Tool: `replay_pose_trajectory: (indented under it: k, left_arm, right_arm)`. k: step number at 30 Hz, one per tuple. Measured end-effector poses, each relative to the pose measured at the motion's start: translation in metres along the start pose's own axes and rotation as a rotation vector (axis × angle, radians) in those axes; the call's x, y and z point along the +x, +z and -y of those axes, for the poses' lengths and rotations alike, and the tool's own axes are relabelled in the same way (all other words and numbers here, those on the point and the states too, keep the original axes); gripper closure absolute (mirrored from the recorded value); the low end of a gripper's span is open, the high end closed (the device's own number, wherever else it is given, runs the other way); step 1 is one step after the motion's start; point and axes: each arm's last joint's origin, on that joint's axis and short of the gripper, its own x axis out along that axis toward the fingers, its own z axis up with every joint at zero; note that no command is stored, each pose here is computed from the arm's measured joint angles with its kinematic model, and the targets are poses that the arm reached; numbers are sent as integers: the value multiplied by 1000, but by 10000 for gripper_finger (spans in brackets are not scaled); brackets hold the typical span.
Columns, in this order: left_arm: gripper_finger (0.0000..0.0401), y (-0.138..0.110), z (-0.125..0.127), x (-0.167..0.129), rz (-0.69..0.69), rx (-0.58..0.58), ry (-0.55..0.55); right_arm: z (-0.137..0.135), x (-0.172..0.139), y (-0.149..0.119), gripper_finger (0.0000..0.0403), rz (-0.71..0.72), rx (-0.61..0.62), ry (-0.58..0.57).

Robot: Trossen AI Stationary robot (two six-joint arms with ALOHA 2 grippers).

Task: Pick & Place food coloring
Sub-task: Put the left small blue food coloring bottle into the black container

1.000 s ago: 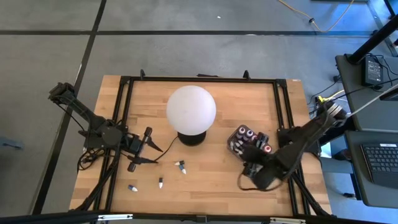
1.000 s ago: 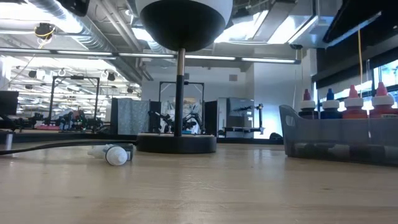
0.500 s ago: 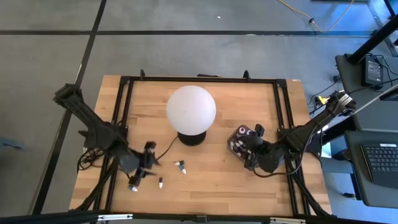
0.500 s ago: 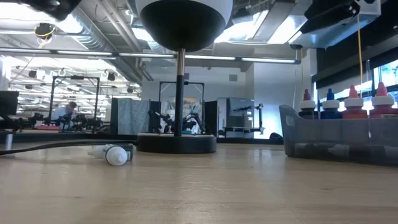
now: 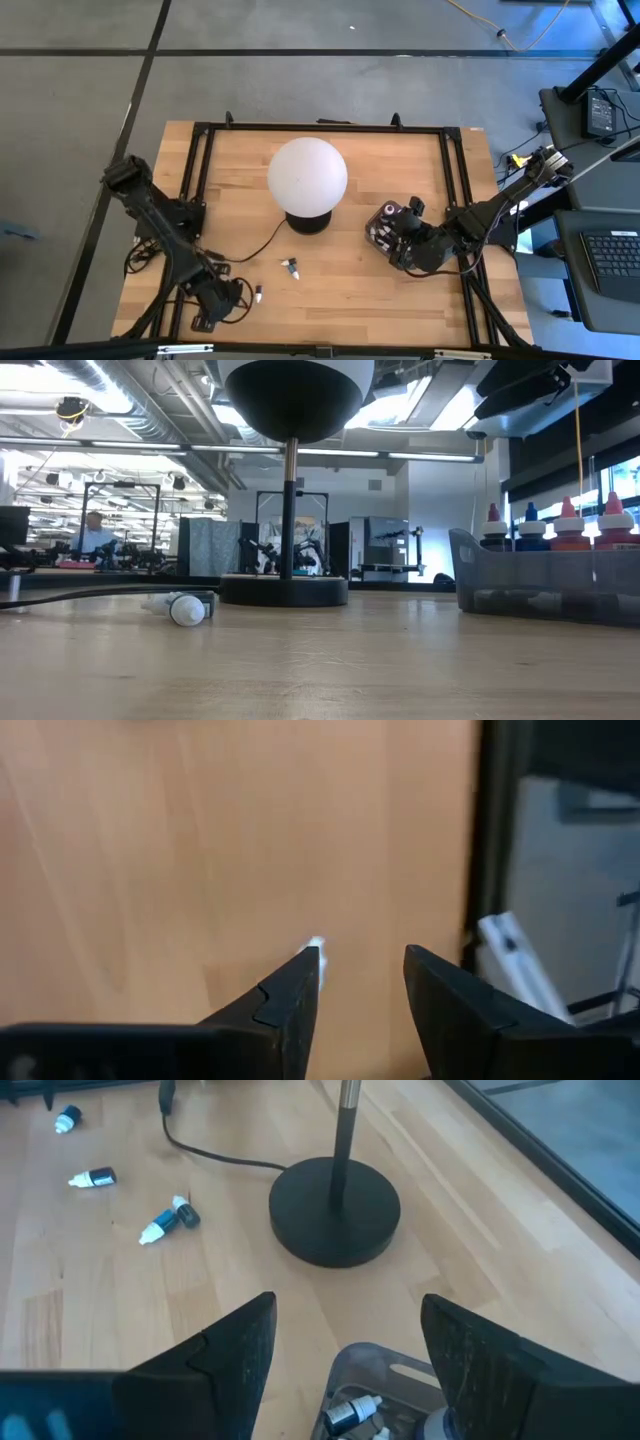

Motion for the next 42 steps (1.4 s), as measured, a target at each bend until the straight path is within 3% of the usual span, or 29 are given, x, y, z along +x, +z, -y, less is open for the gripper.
replay_pose_trajectory:
  k: [10,20,28,32,35,42]
  left_arm:
    - [274,-15,-1,30,-127,18,148]
    - [277,-15,-6,52,-198,79,223]
    - [335,-6,-12,43,-171,39,192]
    - [335,3,-14,34,-100,11,164]
    - [335,15,-13,26,-28,-4,82]
    - [331,55,-18,-7,362,17,-8]
  right_arm:
    - [0,0,0,152,-1,-25,1]
    - [0,0,0,152,-2,-36,1]
    - [0,0,0,152,-5,-53,5]
    - [0,0,0,152,-6,-53,6]
    - [0,0,0,152,-6,-53,7]
    - [0,0,0,152,-6,-55,7]
